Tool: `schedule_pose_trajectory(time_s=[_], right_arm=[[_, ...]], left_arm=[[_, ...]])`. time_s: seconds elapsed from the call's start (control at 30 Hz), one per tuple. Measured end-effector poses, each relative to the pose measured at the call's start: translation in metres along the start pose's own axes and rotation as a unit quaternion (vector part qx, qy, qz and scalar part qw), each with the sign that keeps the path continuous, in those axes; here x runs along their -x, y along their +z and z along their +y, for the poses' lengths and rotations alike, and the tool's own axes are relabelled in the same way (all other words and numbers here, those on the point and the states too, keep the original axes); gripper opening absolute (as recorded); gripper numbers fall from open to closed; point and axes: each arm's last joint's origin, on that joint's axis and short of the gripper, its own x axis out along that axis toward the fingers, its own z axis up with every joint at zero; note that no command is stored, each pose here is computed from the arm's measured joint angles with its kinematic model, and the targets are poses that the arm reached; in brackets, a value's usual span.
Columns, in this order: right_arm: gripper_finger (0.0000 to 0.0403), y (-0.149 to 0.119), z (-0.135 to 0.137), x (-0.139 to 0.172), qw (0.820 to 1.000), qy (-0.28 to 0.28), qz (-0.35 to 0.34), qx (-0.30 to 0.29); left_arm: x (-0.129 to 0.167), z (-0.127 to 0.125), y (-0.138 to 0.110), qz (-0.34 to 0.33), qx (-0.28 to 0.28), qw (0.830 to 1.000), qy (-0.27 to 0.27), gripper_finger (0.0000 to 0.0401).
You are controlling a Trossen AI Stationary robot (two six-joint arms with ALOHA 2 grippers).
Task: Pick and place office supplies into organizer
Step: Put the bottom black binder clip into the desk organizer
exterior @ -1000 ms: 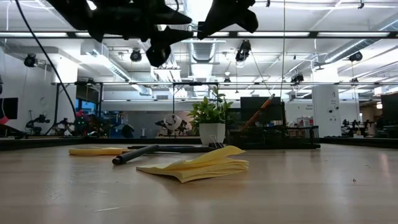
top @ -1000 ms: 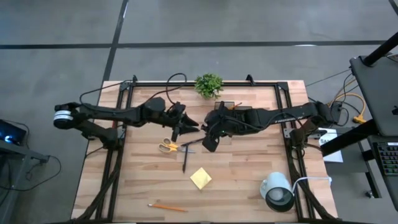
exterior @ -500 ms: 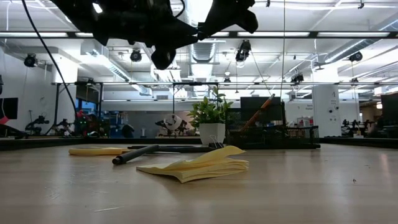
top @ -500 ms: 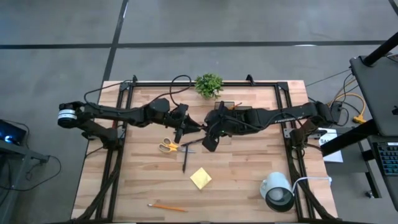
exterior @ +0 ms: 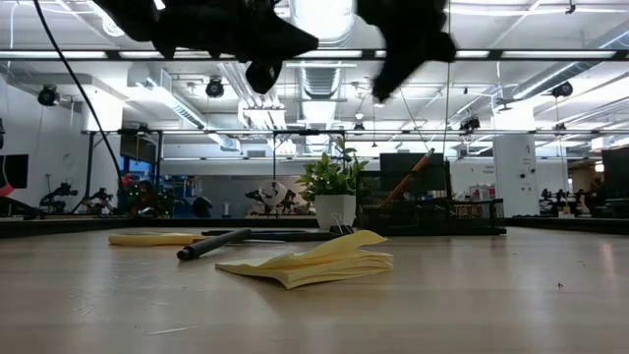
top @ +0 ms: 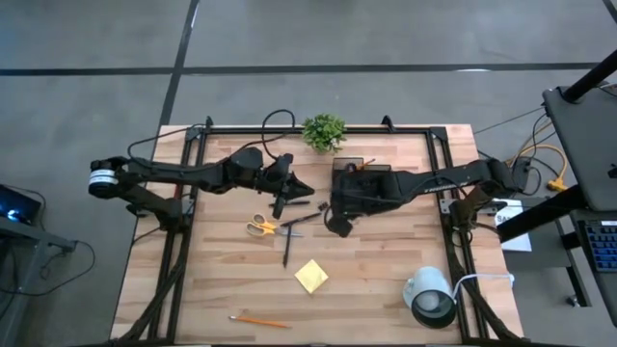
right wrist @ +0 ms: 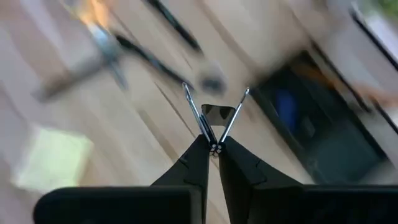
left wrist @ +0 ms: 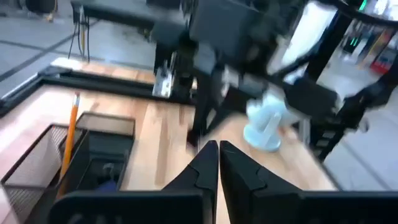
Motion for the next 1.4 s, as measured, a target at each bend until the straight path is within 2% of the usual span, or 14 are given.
schedule_pose_trajectory(time_s=[0.07,0.17,0.23,0.33,0.4,0.53,0.73,0.8,0.9,1.0,1.1,1.17,1.27,1.4], right_arm=[[0.0038,-0.006,-0.003,0.003,1.000,-0.019,0.019,-0.011],[0.0059,-0.008,0.001,0.005,0.999,-0.030,-0.009,-0.003],[0.0064,-0.005,0.005,0.008,0.999,-0.013,-0.035,0.001],[0.0048,-0.001,0.004,0.011,0.999,-0.007,-0.053,-0.006],[0.0022,-0.002,0.002,0.010,0.998,-0.027,-0.059,-0.004],[0.0010,-0.006,-0.004,0.010,0.998,-0.054,-0.037,0.009],[0.0018,-0.023,0.002,-0.009,0.995,-0.020,0.039,0.092],[0.0034,-0.027,0.006,-0.019,0.992,0.001,0.049,0.112],[0.0067,-0.034,0.009,-0.039,0.985,-0.003,0.063,0.158],[0.0107,-0.039,0.012,-0.059,0.960,-0.012,0.081,0.266],[0.0143,-0.046,0.015,-0.077,0.908,-0.016,0.109,0.404],[0.0161,-0.047,0.011,-0.090,0.877,-0.017,0.131,0.462],[0.0174,-0.042,0.003,-0.107,0.854,-0.018,0.151,0.498],[0.0174,-0.025,-0.008,-0.112,0.842,-0.010,0.136,0.522]], left_arm=[[-0.001,0.001,0.000,0.018,-0.015,1.000,0.003,0.0000],[-0.006,0.001,0.004,0.021,-0.028,0.999,0.002,0.0000],[-0.009,0.003,0.003,0.029,-0.026,0.999,0.002,0.0000],[-0.014,0.005,-0.002,0.042,-0.020,0.999,0.003,0.0000],[-0.016,0.006,-0.006,0.047,-0.019,0.999,0.004,0.0000],[-0.021,0.012,-0.023,0.094,-0.005,0.995,0.013,0.0000],[-0.028,0.016,-0.053,0.178,0.020,0.983,0.029,0.0000],[-0.027,0.014,-0.056,0.195,0.021,0.980,0.041,0.0000],[-0.024,0.013,-0.057,0.203,0.021,0.978,0.049,0.0000],[-0.017,0.012,-0.061,0.217,0.024,0.975,0.052,0.0000],[-0.006,0.009,-0.068,0.224,0.025,0.973,0.053,0.0000],[0.000,0.009,-0.075,0.228,0.027,0.972,0.054,0.0000],[0.013,0.006,-0.085,0.235,0.031,0.970,0.055,0.0000],[0.029,0.003,-0.094,0.233,0.056,0.969,0.062,0.0000]])
